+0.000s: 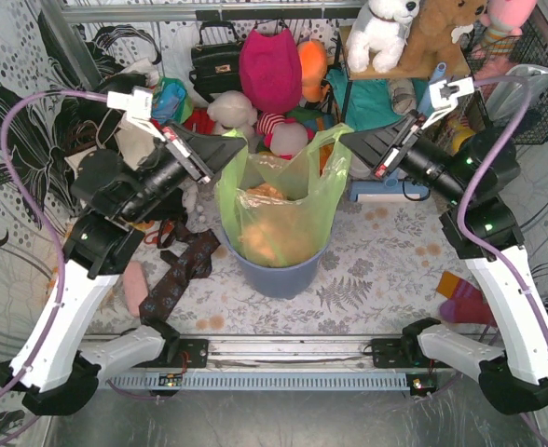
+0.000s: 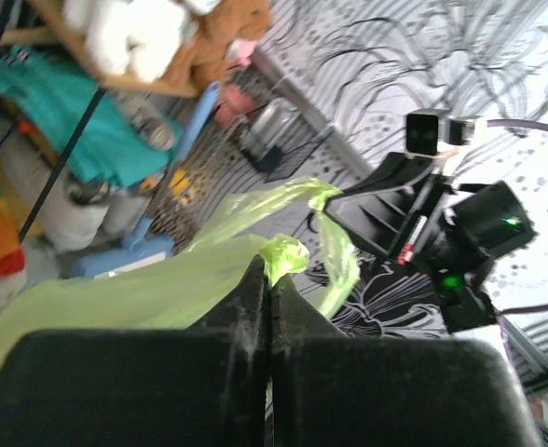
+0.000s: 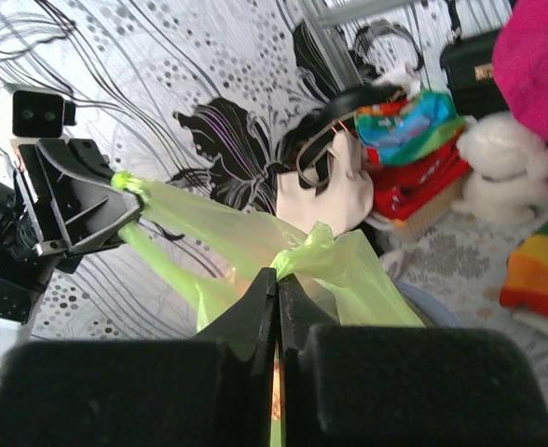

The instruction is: Tie the trash bag

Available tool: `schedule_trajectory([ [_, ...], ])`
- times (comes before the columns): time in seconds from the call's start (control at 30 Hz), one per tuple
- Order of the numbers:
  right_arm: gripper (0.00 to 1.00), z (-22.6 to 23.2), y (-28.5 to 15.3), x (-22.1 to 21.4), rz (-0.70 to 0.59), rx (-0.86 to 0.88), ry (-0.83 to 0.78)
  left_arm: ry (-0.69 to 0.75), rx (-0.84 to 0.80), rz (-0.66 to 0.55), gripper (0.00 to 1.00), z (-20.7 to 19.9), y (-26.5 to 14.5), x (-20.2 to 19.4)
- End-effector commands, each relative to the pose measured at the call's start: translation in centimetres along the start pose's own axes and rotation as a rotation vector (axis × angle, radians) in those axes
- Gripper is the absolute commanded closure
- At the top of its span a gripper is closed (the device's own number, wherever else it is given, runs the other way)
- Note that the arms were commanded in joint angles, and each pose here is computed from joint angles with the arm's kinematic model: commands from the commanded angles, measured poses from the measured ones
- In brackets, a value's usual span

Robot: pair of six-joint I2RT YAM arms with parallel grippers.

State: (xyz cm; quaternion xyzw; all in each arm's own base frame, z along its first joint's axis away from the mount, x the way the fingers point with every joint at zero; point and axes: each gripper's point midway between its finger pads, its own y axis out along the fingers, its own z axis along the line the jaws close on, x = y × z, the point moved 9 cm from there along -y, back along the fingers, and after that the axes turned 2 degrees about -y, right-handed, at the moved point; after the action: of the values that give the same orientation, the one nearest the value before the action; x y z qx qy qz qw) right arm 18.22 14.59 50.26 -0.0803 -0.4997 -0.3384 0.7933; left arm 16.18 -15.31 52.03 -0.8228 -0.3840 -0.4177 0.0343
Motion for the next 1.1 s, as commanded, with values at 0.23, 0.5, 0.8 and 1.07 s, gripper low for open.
schedule_trajectory([
  [0.23, 1.00, 2.8, 1.8, 5.1, -0.079, 0.101, -0.068, 0.102, 0.096, -0.117, 1.00, -1.5, 0.0, 3.4],
  [0.5, 1.00, 2.5, 1.6, 4.2, -0.056, 0.102, -0.042, 0.100, 0.108, -0.118, 1.00, -1.1, -0.7, 3.0],
  [0.8, 0.62, 2.3, -1.0, 2.6, -0.016, 0.019, -0.048, 0.102, 0.095, -0.129, 0.71, -0.8, -1.6, 2.2],
  [1.07, 0.41, 4.3, -2.0, 5.4, -0.025, -0.012, -0.135, 0.155, 0.091, -0.160, 0.70, -2.3, -2.4, 3.8],
])
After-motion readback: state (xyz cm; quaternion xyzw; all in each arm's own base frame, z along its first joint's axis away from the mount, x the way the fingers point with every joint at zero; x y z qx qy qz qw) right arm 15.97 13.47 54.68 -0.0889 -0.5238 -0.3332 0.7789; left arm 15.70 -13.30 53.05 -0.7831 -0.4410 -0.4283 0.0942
